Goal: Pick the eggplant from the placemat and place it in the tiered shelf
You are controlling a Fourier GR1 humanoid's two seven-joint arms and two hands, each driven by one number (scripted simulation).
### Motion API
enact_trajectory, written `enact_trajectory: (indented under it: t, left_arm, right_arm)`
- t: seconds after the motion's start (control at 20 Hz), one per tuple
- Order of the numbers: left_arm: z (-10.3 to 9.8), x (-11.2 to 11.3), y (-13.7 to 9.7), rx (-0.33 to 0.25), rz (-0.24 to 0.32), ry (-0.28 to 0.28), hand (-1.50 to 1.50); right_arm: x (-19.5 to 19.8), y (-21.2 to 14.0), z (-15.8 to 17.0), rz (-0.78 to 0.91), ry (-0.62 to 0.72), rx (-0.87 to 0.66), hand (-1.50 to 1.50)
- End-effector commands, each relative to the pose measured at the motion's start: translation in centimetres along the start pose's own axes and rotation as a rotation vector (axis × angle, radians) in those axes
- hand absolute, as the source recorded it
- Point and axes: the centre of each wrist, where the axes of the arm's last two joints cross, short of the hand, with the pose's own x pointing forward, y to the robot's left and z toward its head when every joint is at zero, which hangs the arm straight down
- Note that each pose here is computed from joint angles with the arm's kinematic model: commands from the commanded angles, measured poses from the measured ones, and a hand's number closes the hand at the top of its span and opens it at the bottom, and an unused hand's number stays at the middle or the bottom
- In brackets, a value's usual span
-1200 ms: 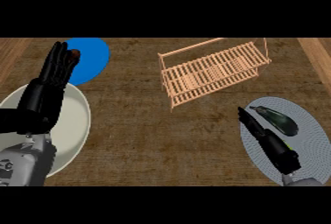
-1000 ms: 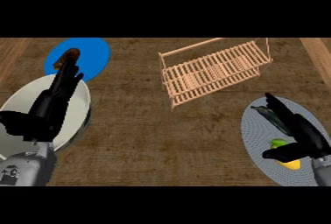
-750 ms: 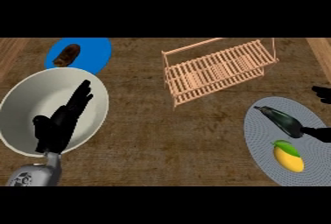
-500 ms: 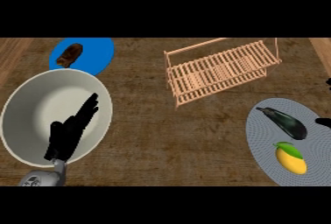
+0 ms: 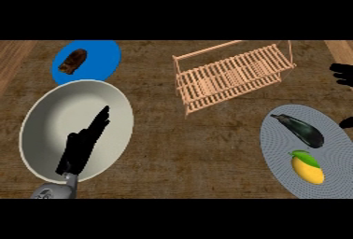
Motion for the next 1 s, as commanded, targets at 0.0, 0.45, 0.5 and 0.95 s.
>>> enact_trajectory:
  t: [0.0,0.45,0.5,0.95]
  left_arm:
    - [0.0,-1.1,0.9,-0.008,-0.009,0.015,0.00]
    - [0.8,-0.4,-0.8,-0.015,-0.002,0.018,0.00]
    - [0.4,-0.7,-0.2,0.011,0.003,0.012,0.00]
    - [1.2,-0.1,1.1,0.018,0.004,0.036,0.00]
  right_arm:
    - [5.7,-2.1,-0.6,0.161,0.120,0.149,-1.50]
    - [11.6,5.5,-4.5,0.876,0.307,0.046,-1.50]
    - [10.1,8.7,-5.9,0.899,0.301,0.066,-1.50]
    - [8.2,14.4,-8.5,0.855,0.405,0.213,-1.50]
